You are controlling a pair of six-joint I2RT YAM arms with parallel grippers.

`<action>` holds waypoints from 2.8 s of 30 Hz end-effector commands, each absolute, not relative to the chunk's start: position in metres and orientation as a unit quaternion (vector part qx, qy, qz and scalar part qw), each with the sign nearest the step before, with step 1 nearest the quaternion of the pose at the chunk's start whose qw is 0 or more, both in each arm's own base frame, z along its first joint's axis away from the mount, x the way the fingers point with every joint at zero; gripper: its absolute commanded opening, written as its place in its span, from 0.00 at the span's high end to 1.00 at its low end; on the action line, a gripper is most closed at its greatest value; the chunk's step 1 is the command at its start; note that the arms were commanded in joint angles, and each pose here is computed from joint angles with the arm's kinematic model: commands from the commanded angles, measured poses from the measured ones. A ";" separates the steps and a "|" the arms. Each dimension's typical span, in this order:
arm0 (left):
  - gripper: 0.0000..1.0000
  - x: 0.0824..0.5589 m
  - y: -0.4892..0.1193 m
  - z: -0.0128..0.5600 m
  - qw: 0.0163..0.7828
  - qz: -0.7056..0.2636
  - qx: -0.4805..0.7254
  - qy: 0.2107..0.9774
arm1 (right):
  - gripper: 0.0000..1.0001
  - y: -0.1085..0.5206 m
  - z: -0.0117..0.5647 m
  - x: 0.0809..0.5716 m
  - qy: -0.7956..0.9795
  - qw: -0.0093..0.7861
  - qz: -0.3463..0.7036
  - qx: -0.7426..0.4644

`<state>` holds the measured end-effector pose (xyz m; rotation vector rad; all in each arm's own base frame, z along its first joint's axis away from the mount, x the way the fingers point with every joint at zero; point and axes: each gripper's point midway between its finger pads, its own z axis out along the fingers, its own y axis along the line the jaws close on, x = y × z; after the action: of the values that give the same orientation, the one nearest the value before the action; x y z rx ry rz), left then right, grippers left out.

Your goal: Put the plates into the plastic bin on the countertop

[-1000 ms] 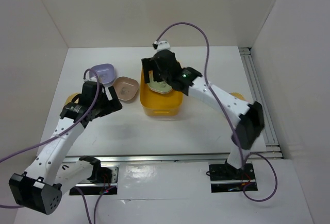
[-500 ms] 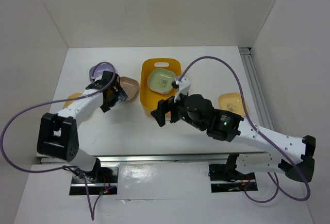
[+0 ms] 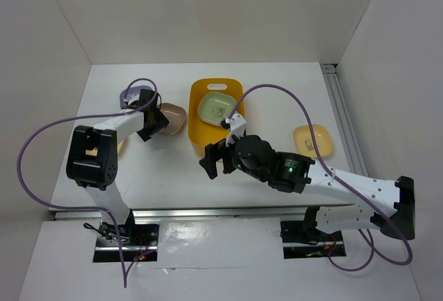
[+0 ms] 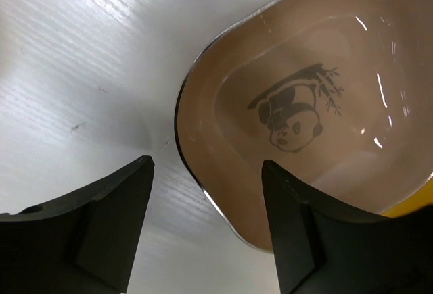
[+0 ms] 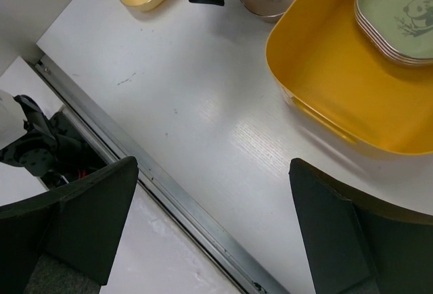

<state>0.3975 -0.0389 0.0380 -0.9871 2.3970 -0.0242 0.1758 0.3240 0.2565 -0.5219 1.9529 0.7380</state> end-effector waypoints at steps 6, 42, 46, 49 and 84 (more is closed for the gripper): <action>0.40 0.419 -0.033 0.036 0.282 -0.008 -0.391 0.876 | 0.00 0.327 0.281 0.180 0.783 0.499 0.323 -0.185; 1.00 0.344 -0.069 0.331 0.522 -0.114 -0.365 0.763 | 0.00 0.272 0.320 0.180 0.780 0.541 0.294 -0.115; 1.00 0.370 -0.103 0.323 0.499 -0.158 -0.339 0.782 | 0.00 0.235 0.343 0.191 0.778 0.573 0.250 -0.058; 1.00 0.394 -0.132 0.308 0.481 -0.186 -0.339 0.787 | 0.00 0.217 0.355 0.197 0.774 0.590 0.228 -0.030; 0.04 0.442 -0.193 0.250 0.422 -0.197 -0.418 0.780 | 0.00 0.238 0.299 0.187 0.800 0.548 0.234 -0.066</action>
<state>0.4477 -0.2157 0.1679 -1.1027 2.1383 -0.4066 0.1878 0.2332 0.2959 -0.1749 1.9124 0.5219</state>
